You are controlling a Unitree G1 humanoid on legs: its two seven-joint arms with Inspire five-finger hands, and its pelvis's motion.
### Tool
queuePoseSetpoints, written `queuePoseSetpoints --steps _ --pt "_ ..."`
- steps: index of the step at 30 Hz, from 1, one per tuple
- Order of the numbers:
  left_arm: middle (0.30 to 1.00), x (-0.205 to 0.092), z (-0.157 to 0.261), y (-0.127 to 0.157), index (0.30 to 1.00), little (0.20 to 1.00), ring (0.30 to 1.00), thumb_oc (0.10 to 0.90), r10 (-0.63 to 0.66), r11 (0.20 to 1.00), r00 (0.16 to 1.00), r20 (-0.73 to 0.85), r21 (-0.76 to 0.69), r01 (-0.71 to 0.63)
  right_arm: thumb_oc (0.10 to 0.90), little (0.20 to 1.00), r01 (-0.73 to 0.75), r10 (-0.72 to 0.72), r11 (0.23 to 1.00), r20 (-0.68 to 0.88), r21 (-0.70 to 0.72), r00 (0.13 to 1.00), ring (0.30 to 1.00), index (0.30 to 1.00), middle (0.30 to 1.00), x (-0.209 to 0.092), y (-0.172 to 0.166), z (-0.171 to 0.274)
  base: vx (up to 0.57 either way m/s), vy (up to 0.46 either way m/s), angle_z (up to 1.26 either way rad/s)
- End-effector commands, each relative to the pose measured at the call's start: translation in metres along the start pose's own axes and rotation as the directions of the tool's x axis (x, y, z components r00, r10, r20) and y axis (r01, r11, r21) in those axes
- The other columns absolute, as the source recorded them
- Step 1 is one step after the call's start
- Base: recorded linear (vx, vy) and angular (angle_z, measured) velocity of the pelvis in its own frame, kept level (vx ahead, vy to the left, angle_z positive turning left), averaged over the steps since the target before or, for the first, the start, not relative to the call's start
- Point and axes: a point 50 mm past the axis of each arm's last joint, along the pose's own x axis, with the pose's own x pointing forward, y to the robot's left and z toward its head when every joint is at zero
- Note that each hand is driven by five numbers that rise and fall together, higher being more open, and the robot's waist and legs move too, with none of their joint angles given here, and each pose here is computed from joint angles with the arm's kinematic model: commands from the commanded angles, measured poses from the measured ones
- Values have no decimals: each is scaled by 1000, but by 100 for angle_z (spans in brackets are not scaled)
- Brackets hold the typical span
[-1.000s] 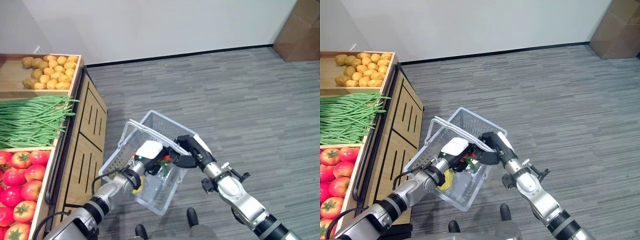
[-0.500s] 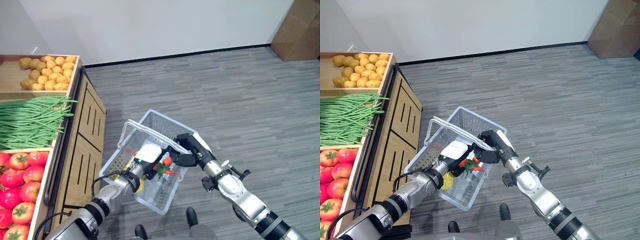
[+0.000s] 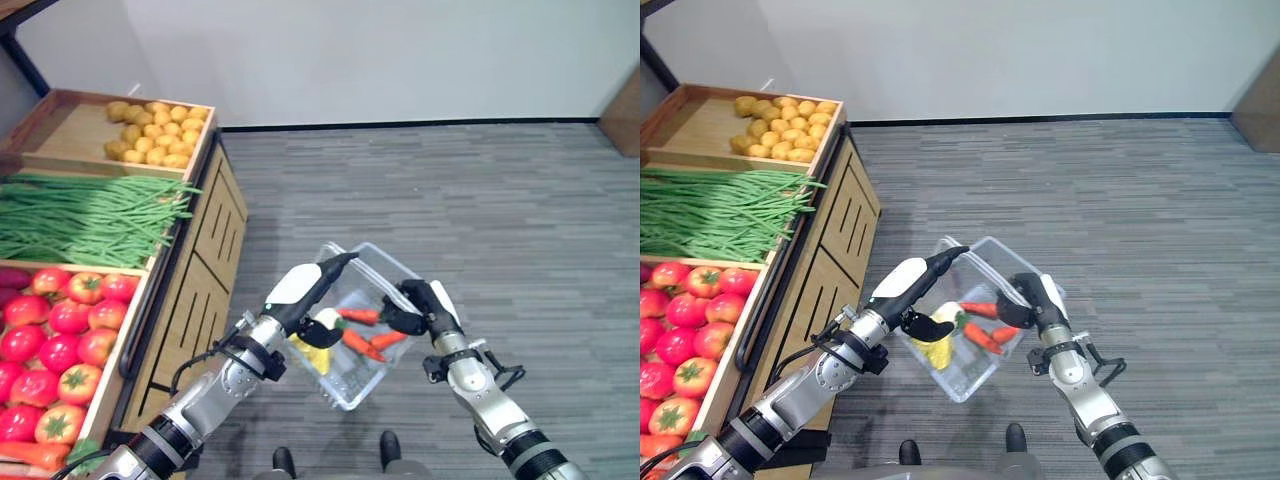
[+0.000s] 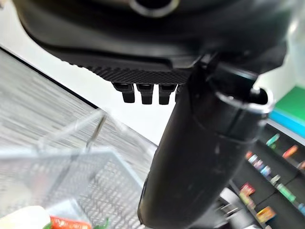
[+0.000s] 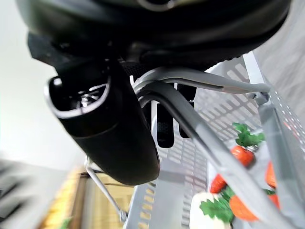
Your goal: Get the vegetables into the basket
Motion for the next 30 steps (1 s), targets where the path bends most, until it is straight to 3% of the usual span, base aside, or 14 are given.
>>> queuePoseSetpoints --steps 1,6,8,9,11,14,15,17,18,21,27,28,29,30 --pt "1000 -1 10 18 1000 1000 1000 900 75 991 993 91 -113 -65 400 300 147 -163 986 316 74 934 300 300 300 22 -23 75 -1 -26 22" --pt "1000 -35 -30 3 1000 1000 1000 900 54 941 987 -153 -324 -101 400 300 258 -259 966 120 27 958 300 300 300 25 -39 28 1 -23 11" --pt "1000 -48 -43 0 1000 1000 1000 900 44 943 973 -226 -314 -115 400 300 289 -289 957 48 -5 956 300 300 300 24 -46 11 5 -28 13" --pt "1000 -64 -68 -14 1000 1000 1000 900 5 944 932 -362 -307 -125 400 300 318 -319 947 -22 -51 947 300 300 300 23 -55 -6 2 -30 14" --pt "1000 -76 -85 -27 1000 1000 1000 900 -29 949 889 -457 -293 -120 400 300 332 -337 940 -66 -78 939 300 300 300 22 -62 -16 4 -14 6" --pt "1000 -107 -120 -59 1000 1000 1000 900 -113 953 742 -661 -284 -109 400 300 341 -360 929 -141 -144 922 300 300 300 21 -76 -31 0 0 0" --pt "1000 -106 -120 -60 1000 1000 1000 900 -112 953 743 -660 -284 -109 400 300 341 -361 929 -140 -145 922 300 300 300 21 -77 -31 0 0 0" --pt "1000 -129 -136 -79 1000 1000 1000 900 -156 952 623 -766 -284 -111 400 300 345 -373 923 -176 -171 911 300 300 300 22 -84 -36 0 0 0" --pt "1000 -129 -136 -79 1000 1000 1000 900 -156 952 623 -766 -284 -111 400 300 345 -373 923 -176 -171 911 300 300 300 22 -84 -36 0 0 0" --pt "1000 -157 -149 -107 1000 1000 1000 900 -212 949 438 -873 -291 -122 400 300 348 -382 922 -241 -171 892 300 300 300 22 -88 -45 -1 -8 -2" --pt "1000 -196 -153 -130 1000 1000 1000 900 -262 941 200 -944 -296 -164 400 300 337 -393 916 -319 -217 863 300 300 300 17 -96 -59 11 -26 -6" --pt "1000 -196 -152 -132 1000 1000 1000 900 -268 938 194 -944 -302 -172 400 300 334 -394 915 -318 -226 863 300 300 300 18 -97 -59 10 -39 -3" --pt "1000 -205 -152 -135 1000 1000 1000 900 -277 936 155 -948 -302 -178 873 962 328 -399 911 -339 -249 852 962 962 962 16 -101 -62 13 -48 -2" --pt "1000 -208 -151 -138 1000 1000 1000 900 -287 936 142 -947 -309 -167 900 1000 323 -407 908 -373 -267 834 1000 1000 1000 13 -105 -68 10 -42 -2"
